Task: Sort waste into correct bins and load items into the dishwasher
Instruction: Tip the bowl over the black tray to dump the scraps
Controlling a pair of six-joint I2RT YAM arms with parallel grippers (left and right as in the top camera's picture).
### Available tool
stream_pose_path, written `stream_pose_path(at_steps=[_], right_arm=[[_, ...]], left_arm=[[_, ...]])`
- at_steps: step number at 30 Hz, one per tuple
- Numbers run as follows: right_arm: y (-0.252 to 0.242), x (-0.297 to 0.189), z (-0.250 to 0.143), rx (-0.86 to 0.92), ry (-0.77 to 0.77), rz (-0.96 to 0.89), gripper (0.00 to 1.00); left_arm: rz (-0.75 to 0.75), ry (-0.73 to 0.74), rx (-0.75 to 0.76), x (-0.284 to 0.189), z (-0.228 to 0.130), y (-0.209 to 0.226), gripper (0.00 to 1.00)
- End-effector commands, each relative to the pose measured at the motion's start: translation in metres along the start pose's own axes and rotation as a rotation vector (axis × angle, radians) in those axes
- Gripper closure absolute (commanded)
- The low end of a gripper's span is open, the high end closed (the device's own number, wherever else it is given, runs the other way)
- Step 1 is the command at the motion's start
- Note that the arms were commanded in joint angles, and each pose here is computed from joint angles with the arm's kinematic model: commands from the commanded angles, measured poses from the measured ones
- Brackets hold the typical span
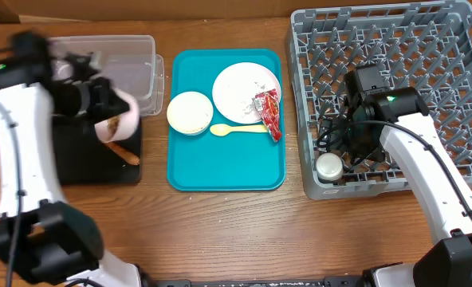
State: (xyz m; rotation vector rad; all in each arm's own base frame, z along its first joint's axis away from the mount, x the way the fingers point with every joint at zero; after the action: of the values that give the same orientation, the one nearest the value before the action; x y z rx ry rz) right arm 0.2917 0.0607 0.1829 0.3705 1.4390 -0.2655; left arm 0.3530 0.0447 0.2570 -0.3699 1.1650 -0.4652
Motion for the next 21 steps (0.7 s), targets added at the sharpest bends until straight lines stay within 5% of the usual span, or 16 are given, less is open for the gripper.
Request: stream_pose_path(at_steps=[1,11,21], right_arm=[[0.003,-0.005,0.003,-0.005,-0.014,0.017,0.08],[0.006,-0.005,0.004,-0.006,-0.012,0.041,0.09],[0.007,-0.005,0.004,-0.006,-0.015,0.044,0.09]], left_arm=[[-0.343,-0.309,0.025,-0.035,-0.002,0.017,0.96],[-0.623,-0.727,-0.272,-0.029,-0.063,0.135,0.96],[-0.667,-0.683,-0.336,-0.008,-0.06,0.148,0.96]])
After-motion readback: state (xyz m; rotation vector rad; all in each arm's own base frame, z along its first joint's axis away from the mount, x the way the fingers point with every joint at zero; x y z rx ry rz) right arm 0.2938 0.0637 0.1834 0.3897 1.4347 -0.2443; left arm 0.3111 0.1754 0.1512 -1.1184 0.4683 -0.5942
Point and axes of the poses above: each gripper's point midway between its finger pads, its own x axis out along the fingers, its own y axis along the line the jaws close on, z = x × y, the point moved 5 cm from there along -x, back along the fingers, and after that the axes turned 13 degrees about x, right-handed, at the moved point
